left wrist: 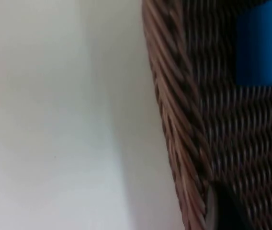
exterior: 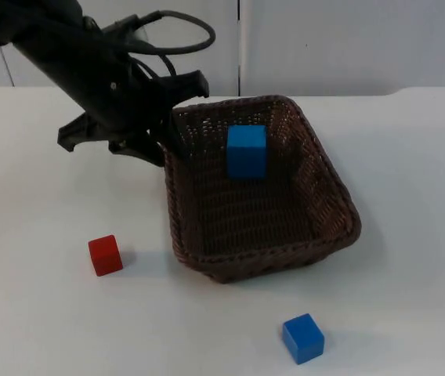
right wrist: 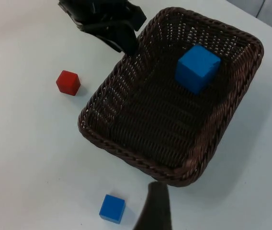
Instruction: Pick up the basket with the left hand and place the largest block into the basket with the right hand.
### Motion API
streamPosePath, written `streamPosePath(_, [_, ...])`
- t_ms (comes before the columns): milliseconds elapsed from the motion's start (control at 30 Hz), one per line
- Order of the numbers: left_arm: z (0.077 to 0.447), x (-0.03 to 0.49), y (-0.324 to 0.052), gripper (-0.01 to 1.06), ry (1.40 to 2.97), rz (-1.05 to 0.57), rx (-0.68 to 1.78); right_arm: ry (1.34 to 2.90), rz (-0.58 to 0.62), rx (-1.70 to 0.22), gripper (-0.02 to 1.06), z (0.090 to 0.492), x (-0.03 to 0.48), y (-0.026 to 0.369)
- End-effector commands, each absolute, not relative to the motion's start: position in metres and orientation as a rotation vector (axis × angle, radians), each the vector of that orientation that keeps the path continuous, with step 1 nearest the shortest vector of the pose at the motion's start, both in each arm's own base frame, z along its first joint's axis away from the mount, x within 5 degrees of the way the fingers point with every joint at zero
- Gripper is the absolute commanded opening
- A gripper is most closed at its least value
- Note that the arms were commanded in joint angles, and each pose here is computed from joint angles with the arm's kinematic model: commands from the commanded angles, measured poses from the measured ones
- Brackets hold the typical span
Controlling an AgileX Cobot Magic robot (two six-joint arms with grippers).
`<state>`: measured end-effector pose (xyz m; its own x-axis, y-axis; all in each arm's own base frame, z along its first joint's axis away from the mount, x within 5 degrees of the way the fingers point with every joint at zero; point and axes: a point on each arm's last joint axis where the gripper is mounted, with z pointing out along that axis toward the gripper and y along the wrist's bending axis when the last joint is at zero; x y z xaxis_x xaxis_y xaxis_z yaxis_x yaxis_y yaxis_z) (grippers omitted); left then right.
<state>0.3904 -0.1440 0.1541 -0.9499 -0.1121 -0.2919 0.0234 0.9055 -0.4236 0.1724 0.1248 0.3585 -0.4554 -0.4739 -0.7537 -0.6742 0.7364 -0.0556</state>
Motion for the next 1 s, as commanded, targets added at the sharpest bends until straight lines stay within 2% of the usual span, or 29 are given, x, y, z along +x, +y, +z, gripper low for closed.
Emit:
streamPosePath(0, [0.163,0.389,-0.144,0.29,2.747,-0.612,-0.054,2.121,0.318,-0.852,0.67,0.361,0.172,0.123])
streamPosePath(433, [0.166,0.376,-0.147,0.29,2.850,-0.627,-0.023,2.092,0.322,-0.839,0.67,0.364,0.172,0.123])
streamPosePath(733, [0.185,0.349,-0.159,0.29,2.797,-0.601,0.075,2.032,0.331,-0.815,0.67,0.373,0.163,0.116])
streamPosePath(967, [0.197,0.306,-0.170,0.29,2.748,-0.602,0.158,1.943,0.344,-0.780,0.67,0.384,0.145,0.104])
